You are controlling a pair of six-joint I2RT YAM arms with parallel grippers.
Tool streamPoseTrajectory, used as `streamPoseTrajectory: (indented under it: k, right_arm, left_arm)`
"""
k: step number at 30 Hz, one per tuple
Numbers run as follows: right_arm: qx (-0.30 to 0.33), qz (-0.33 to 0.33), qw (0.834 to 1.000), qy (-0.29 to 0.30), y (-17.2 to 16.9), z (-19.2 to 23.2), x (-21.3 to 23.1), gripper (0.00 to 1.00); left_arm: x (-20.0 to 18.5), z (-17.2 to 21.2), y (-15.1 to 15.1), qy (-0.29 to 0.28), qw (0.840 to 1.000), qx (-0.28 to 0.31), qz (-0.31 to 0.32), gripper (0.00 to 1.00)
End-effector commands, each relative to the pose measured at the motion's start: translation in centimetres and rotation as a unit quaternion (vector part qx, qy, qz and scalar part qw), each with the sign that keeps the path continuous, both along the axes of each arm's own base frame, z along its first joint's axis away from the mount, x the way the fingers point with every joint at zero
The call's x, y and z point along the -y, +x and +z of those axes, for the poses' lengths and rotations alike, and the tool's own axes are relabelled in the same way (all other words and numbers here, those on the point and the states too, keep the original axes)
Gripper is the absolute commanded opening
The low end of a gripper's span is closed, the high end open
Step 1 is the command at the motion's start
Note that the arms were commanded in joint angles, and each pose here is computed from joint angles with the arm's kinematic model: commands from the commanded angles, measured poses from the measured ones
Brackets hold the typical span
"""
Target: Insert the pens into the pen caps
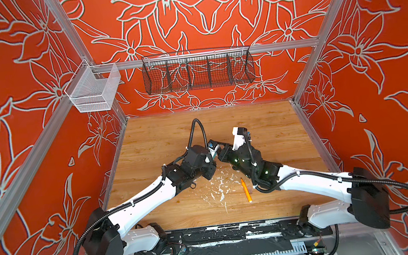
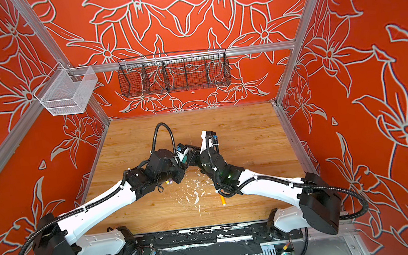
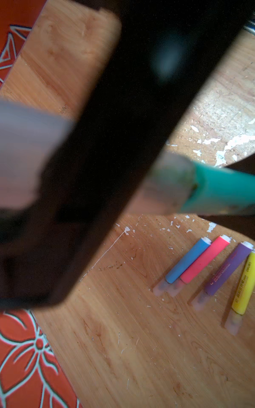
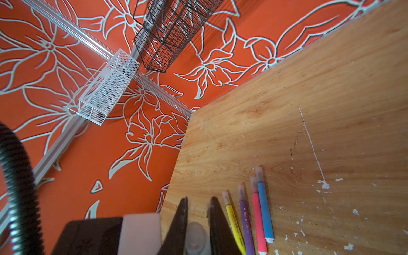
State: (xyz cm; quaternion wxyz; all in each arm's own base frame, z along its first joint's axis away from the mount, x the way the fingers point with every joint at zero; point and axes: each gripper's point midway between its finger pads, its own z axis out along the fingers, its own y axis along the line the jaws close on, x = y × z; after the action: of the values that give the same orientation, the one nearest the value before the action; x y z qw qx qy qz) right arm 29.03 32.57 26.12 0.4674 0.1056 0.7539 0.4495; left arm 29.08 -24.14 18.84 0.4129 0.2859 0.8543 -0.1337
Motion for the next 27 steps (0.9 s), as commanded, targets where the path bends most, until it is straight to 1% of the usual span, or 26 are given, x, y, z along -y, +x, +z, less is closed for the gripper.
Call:
streamPoseTrajectory:
  k: [1, 3, 5, 7, 11, 14, 17, 21, 25, 27]
  right_arm:
    - [-0.106, 0.207, 0.971, -0.058, -10.2, -7.9, -4.8, 0.00]
    - [-0.091, 0.194, 0.975, -0.053, -10.0, -7.7, -3.9, 0.00]
    - [-0.087, 0.186, 0.977, -0.056, -10.0, -7.4, -3.2, 0.00]
    - [-0.073, 0.203, 0.975, -0.046, -10.5, -6.7, -3.4, 0.00]
    - [-0.014, 0.232, 0.973, -0.013, -11.5, -5.0, -3.1, 0.00]
    - [0.034, 0.252, 0.967, -0.009, -12.4, -3.4, -2.5, 0.00]
    - [0.064, 0.258, 0.964, -0.014, -12.9, -2.7, -1.5, 0.00]
    - [0.109, 0.286, 0.952, -0.004, -14.3, -1.1, -0.9, 0.00]
    - [0.127, 0.318, 0.939, 0.017, -15.5, -0.1, -1.2, 0.00]
    - [0.127, 0.325, 0.937, 0.026, -15.7, 0.0, -1.4, 0.00]
  left_arm:
    - [-2.6, 17.8, 6.7, -0.271, 0.933, 0.197, 0.132, 0.00]
    - [-3.1, 17.7, 6.6, -0.295, 0.930, 0.173, 0.135, 0.00]
    - [-3.3, 17.7, 6.0, -0.304, 0.927, 0.175, 0.130, 0.00]
    - [-3.3, 17.8, 5.6, -0.308, 0.928, 0.170, 0.123, 0.00]
    - [-2.5, 17.8, 4.8, -0.324, 0.931, 0.136, 0.096, 0.00]
    - [-2.0, 17.8, 3.9, -0.327, 0.935, 0.113, 0.072, 0.00]
    - [-2.3, 17.9, 2.8, -0.332, 0.935, 0.110, 0.066, 0.00]
    - [-2.5, 18.0, 1.5, -0.338, 0.933, 0.109, 0.051, 0.00]
    - [-2.0, 17.5, 0.7, -0.345, 0.933, 0.094, 0.031, 0.00]
    - [-1.8, 17.2, 0.5, -0.349, 0.933, 0.089, 0.023, 0.00]
